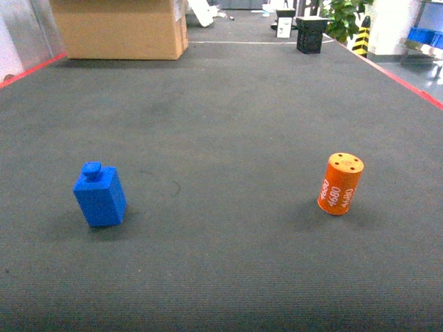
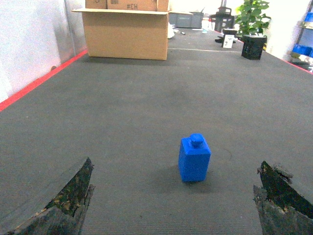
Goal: Sort blue parts and orange caps into right shelf containers
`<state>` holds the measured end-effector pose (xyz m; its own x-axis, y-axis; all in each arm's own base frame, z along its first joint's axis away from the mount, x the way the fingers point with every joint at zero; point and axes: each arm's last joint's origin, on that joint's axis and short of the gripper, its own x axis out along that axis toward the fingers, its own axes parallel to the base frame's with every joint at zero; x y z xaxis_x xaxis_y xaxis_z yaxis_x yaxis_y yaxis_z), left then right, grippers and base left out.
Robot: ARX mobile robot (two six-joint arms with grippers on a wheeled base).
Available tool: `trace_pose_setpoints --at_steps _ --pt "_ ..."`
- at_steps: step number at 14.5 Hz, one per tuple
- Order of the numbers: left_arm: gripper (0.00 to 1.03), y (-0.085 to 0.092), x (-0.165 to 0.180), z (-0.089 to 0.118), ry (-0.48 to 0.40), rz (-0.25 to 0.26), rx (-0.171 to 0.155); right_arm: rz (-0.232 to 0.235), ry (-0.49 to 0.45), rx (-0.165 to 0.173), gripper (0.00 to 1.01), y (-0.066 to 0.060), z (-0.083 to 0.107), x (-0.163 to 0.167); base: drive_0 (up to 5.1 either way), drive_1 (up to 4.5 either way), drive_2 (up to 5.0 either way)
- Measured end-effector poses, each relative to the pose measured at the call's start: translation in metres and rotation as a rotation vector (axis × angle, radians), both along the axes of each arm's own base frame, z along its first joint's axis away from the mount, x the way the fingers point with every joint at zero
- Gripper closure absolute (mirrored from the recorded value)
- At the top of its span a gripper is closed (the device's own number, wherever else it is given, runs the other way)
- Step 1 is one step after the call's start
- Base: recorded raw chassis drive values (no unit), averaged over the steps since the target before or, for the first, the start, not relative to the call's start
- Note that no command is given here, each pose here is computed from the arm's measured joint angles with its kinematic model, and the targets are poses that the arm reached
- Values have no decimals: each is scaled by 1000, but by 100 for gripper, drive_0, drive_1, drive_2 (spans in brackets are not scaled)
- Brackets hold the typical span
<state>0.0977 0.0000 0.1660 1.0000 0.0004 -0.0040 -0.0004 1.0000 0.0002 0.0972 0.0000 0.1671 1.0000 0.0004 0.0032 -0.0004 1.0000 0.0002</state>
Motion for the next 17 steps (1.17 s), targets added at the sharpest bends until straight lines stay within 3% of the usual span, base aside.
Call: trace_pose_setpoints --at_steps 17 --pt "5 0 0 0 0 0 0 0 0 0 3 0 0 0 0 0 0"
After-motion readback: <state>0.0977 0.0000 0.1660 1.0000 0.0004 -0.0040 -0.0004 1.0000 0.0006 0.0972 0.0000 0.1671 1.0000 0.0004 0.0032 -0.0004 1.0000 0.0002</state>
